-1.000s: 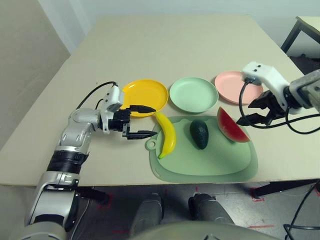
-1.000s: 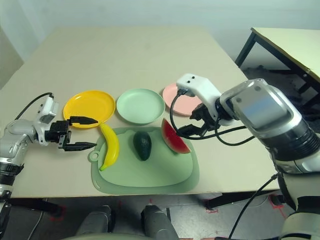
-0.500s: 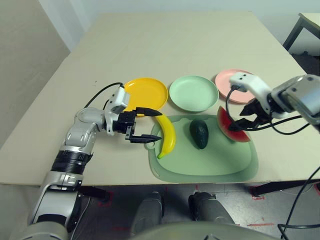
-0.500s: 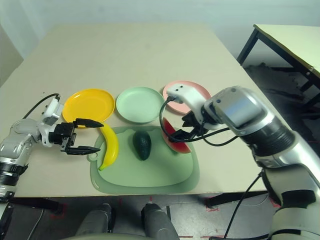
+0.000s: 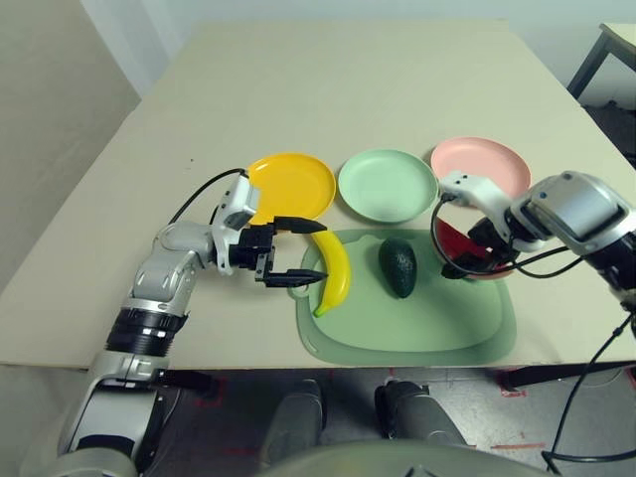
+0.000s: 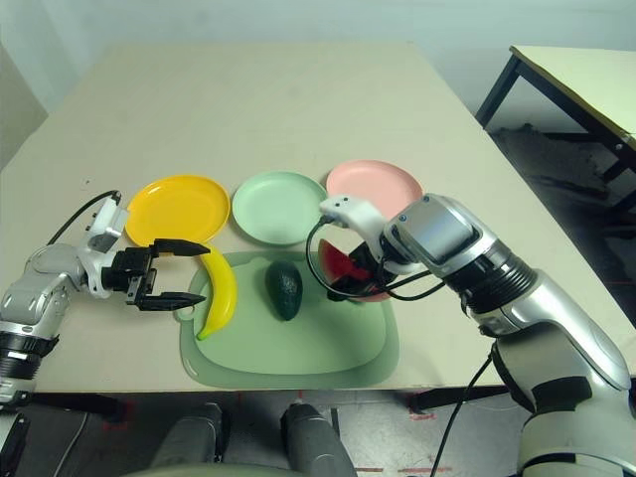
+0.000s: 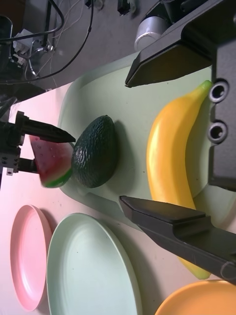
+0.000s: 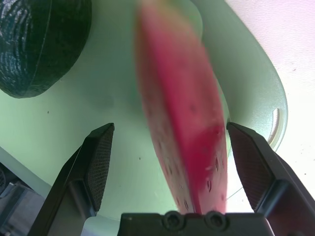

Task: Place the fruits into color-matched plates.

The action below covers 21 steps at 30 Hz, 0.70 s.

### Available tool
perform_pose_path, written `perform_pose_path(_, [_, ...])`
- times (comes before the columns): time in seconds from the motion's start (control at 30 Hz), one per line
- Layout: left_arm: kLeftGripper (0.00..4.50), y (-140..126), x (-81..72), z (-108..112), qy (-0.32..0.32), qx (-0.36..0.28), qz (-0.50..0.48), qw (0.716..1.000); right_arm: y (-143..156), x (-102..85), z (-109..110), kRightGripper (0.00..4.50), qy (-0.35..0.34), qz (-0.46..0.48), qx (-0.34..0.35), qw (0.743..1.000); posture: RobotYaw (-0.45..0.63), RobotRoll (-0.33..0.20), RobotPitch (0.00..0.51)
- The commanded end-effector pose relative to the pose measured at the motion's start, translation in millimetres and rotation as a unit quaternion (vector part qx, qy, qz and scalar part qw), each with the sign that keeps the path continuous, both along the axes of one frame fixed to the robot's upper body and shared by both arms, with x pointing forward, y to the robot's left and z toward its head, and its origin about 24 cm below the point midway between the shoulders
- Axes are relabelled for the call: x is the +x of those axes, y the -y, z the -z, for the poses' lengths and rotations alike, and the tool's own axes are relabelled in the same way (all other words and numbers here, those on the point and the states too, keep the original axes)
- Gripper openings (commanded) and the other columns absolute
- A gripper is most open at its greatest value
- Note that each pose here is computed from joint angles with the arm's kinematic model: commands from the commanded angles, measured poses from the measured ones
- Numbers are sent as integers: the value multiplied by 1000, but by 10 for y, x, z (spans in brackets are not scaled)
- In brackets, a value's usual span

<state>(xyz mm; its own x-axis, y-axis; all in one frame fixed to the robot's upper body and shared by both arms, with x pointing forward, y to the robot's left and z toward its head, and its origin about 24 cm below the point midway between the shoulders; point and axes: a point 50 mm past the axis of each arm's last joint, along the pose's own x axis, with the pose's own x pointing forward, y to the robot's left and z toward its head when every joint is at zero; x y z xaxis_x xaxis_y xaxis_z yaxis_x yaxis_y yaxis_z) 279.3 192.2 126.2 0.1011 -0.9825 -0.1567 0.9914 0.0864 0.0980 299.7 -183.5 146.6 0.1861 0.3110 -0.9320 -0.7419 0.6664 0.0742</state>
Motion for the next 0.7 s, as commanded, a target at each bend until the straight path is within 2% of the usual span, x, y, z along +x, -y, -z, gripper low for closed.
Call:
perform_pose_path(0.03, [4500,-20,-20,-2,6,5,0,1000,14,-39,128,3762,-21,2,-5,1000,50,0,112])
perform_pose_path(0.17, [4500,-22,-17,-17,10,4,-1,1000,35,-75,157,2232,-26,-3,-8,1000,51,0,109])
perform_pose_path(0.2, [4500,-25,-16,-18,10,4,-1,1000,37,-87,162,2086,-28,-4,-7,1000,51,0,108])
perform_pose_path(0.5, [4500,-18,-19,19,8,5,-1,1000,83,-170,155,2083,-36,-13,-9,999,47,0,109])
perform_pose_path(0.7, [4500,14,-10,70,-3,2,-2,1000,150,-149,-75,2083,-21,-28,-3,999,44,0,104])
